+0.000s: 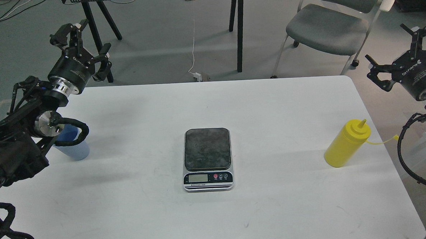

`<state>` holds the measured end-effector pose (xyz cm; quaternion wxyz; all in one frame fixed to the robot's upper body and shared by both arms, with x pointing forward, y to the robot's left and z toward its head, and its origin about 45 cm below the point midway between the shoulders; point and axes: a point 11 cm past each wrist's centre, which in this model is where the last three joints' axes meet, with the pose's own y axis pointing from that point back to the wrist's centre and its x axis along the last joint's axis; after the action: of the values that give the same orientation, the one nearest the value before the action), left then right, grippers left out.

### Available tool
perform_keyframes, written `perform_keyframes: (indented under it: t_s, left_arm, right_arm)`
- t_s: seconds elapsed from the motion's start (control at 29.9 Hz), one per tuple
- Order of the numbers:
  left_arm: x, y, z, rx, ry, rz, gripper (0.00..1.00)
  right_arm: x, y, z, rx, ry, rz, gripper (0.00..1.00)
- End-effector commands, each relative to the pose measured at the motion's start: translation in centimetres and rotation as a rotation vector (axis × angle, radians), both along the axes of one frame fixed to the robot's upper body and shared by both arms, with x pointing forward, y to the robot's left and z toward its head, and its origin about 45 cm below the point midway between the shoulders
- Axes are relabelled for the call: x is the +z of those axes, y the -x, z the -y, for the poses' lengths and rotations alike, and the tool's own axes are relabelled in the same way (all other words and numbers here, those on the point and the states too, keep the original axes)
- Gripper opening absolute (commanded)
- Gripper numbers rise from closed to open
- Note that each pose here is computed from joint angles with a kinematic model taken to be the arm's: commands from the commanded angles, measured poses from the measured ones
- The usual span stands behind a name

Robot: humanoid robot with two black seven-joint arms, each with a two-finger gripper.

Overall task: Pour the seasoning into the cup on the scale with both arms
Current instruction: 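Move the left gripper down toward the blue cup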

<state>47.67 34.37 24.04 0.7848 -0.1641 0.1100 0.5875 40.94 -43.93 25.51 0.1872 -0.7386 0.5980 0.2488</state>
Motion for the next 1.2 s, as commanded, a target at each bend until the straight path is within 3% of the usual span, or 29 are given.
perform_keyframes:
  t_s: [0.0,0.2,0.27,0.33,0.57,0.8,0.9,1.17]
  left_arm:
    - [-0.1,0.0,0.0,-0.003,-0.005,-0.003,0.81]
    - [-0.2,0.2,-0.1,-0.021,-0.056,-0.006,0.82]
    - [0.2,0.1,-0.3,-0.015,-0.053,0.001,0.87]
    - [0.7,-0.1,-0.4,-0.013,-0.057,0.01,1.0]
    - [-0.2,0.3,-0.2,-0.057,-0.152,-0.017,1.0]
    - [2.1,0.7,-3.5,-0.228,-0.748,-0.03,0.92]
    - [3.4,1.7,-7.7,-0.241,-0.996,-0.064,0.91]
    - [5.2,5.1,-12.3,-0.344,-1.335,-0.115,0.9]
  right_arm:
    - [0.0,0.0,0.0,0.0,0.0,0.0,1.0]
    - [0.0,0.0,0.0,0.0,0.0,0.0,1.0]
    - [0.0,0.0,0.0,0.0,0.0,0.0,1.0]
    - [0.0,0.0,-0.1,0.001,-0.001,0.0,1.0]
    - [-0.4,0.2,0.1,-0.002,0.001,-0.01,1.0]
    - [-0.6,0.3,0.1,0.001,0.005,-0.017,1.0]
    - [-0.6,0.3,0.1,0.001,0.005,-0.017,1.0]
    - [-0.7,0.3,0.0,0.002,0.007,-0.02,1.0]
